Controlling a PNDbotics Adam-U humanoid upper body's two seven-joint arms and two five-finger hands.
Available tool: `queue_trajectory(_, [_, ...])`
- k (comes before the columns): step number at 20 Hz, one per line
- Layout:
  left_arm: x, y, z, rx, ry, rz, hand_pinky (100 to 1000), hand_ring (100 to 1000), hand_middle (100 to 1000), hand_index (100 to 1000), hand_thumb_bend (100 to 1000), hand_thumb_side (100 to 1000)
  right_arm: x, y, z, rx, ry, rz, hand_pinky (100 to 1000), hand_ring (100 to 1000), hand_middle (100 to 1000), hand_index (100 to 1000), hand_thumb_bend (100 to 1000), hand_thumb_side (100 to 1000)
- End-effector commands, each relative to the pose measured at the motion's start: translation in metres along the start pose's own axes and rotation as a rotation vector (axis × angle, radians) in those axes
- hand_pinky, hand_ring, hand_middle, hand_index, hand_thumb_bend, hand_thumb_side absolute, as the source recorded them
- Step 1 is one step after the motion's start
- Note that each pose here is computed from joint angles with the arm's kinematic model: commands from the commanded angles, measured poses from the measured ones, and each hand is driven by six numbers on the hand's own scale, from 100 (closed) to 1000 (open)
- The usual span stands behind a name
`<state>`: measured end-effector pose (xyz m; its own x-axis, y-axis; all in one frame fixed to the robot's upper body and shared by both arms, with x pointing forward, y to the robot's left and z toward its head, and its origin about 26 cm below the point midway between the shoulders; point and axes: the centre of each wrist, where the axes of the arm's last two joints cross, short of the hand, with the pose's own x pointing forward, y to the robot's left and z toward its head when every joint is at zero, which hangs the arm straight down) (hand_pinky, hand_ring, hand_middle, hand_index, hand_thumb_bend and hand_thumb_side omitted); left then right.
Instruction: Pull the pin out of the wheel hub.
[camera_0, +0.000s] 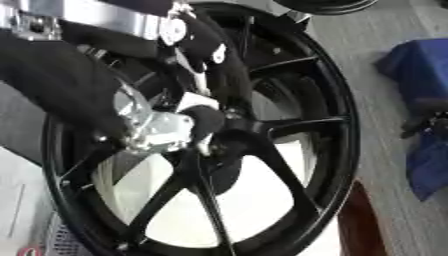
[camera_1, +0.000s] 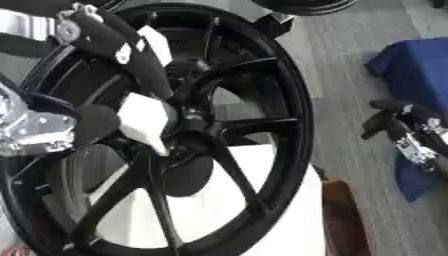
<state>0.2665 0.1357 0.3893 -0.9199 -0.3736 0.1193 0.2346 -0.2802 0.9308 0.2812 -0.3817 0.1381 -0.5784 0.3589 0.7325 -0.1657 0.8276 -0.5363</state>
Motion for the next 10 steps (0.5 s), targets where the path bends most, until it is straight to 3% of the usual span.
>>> queue_trajectory(1, [0.0015, 0.0022, 0.0059, 0.009, 0.033, -0.03, 874, 864, 809, 880, 100, 671, 0.0044, -0.0045, -0.0013, 0.0, -0.007, 0.024, 762, 598, 600, 849, 100, 692])
queue_trajectory(5, [-0.0016, -0.001, 0.0063, 0.006, 0.066, -0.024, 872, 863, 811, 882, 100, 605, 0.0044, -0.0041, -0.0017, -0.002, -0.01, 0.023, 761, 598, 599, 849, 100, 693])
queue_trajectory(10, [-0.0053, -0.0051, 0.0063, -0.005, 0.104, -0.013, 874, 863, 817, 892, 100, 638, 0.0037, -0.003, -0.0019, -0.002, -0.008, 0.022, 761, 597, 598, 848, 100, 697])
